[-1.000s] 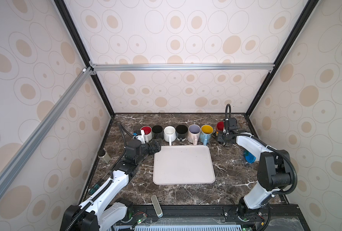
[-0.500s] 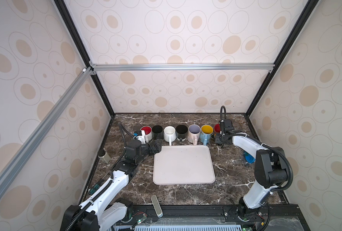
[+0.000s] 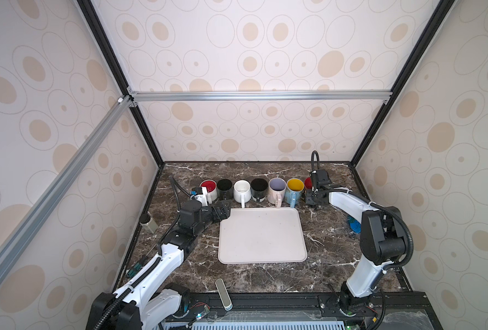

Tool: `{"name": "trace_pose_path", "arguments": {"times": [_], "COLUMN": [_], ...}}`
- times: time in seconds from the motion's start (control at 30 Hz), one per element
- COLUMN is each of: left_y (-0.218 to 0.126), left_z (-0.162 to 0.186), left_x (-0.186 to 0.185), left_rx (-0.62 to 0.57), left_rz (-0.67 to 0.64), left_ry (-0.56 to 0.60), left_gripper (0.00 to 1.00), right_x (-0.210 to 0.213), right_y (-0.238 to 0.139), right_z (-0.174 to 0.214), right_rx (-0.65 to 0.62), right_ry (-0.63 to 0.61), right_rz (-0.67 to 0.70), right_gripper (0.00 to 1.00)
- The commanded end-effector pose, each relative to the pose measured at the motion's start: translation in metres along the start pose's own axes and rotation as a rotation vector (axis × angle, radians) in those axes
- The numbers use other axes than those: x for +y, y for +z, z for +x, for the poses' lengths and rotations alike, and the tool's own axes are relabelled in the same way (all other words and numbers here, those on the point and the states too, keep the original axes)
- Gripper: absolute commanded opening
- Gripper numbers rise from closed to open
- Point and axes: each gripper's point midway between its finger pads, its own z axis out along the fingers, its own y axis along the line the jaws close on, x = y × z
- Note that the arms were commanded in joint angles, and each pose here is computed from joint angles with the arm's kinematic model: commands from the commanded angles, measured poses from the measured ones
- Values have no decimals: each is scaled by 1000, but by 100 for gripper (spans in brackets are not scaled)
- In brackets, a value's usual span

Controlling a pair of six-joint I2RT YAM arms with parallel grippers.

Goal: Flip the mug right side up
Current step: 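Lower the black patterned mug upright beside the light blue mug with the right gripper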

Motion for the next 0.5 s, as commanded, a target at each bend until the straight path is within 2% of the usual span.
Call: {"name": "trace_pose_path", "arguments": {"times": [0.0, 0.27, 0.37, 0.47], "left_y": [0, 4, 2, -3], "left_z": [-5, -5, -10, -19], "left_x": [-1, 4, 17, 39], "left_rx": [-20, -18, -43, -101], "left_rz": [2, -20, -99, -227], "left_ry": [13, 22, 43, 77], "left_gripper": [100, 100, 100, 100], "right_x": [12, 14, 10, 15], "right_y": [-13, -39, -63, -87], "right_z": [-27, -31, -35, -34], "right_rx": [-82, -94, -130, -180], "right_ry": [-6, 26, 32, 18], "right_rz": [-38, -80, -100, -179], "right_gripper": [30, 44, 48, 47]}}
